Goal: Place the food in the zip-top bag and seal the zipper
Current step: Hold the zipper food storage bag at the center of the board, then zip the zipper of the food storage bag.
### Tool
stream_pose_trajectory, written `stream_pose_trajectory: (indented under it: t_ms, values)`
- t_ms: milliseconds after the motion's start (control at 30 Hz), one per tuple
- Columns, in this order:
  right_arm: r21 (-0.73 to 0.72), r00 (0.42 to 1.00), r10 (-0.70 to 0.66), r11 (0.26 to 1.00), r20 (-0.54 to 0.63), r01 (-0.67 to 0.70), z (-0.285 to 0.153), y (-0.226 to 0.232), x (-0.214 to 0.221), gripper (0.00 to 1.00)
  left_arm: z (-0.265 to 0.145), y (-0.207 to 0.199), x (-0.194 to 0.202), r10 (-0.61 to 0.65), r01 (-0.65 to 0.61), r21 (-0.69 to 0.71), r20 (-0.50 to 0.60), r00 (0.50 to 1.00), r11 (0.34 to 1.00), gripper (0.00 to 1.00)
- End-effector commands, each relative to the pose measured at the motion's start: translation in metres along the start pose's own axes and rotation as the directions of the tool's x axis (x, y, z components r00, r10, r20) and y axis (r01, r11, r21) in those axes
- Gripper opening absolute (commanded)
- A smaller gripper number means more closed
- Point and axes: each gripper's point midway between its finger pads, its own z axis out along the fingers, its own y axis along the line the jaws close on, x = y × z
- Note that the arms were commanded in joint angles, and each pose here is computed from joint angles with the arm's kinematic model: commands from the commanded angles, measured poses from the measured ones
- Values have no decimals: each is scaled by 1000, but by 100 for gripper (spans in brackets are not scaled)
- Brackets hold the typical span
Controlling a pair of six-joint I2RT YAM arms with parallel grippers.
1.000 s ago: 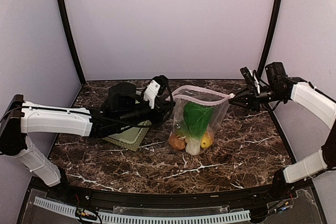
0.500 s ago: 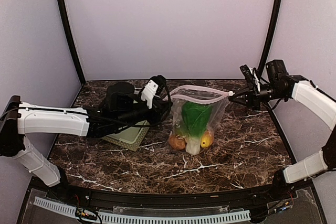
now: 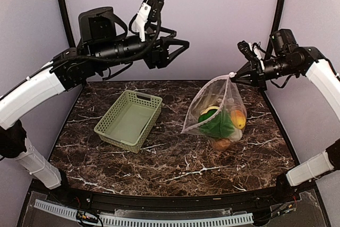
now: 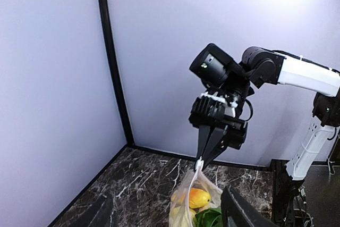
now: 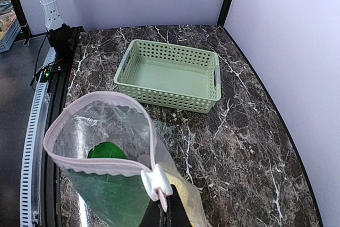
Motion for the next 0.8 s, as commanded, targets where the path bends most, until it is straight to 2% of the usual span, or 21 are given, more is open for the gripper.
stream_pose_trajectory:
  t_ms: [0,167,300,400,600,767]
  values:
    - [20,992,53,999,-118,-51,-1,3,9,0,58,-43,62,40,-11,165,-175,984,986,66]
    - [67,978,91,995,-187,-80,-2,2,23,0,101,-68,72,49,-15,196,-171,984,981,68]
    - [94,972,118,990,-203,-101,-4,-1,25,0,127,-72,86,60,-29,181,-171,983,983,68]
    - [91,971,127,990,-204,-110,-5,-1,23,0,134,-72,87,76,-46,182,-157,985,982,65]
    - [46,975,128,992,-183,-122,-6,6,14,0,140,-69,97,120,-92,169,-164,979,981,54]
    - [14,978,122,993,-169,-121,-7,16,11,0,123,-80,78,115,-82,239,-127,985,967,45]
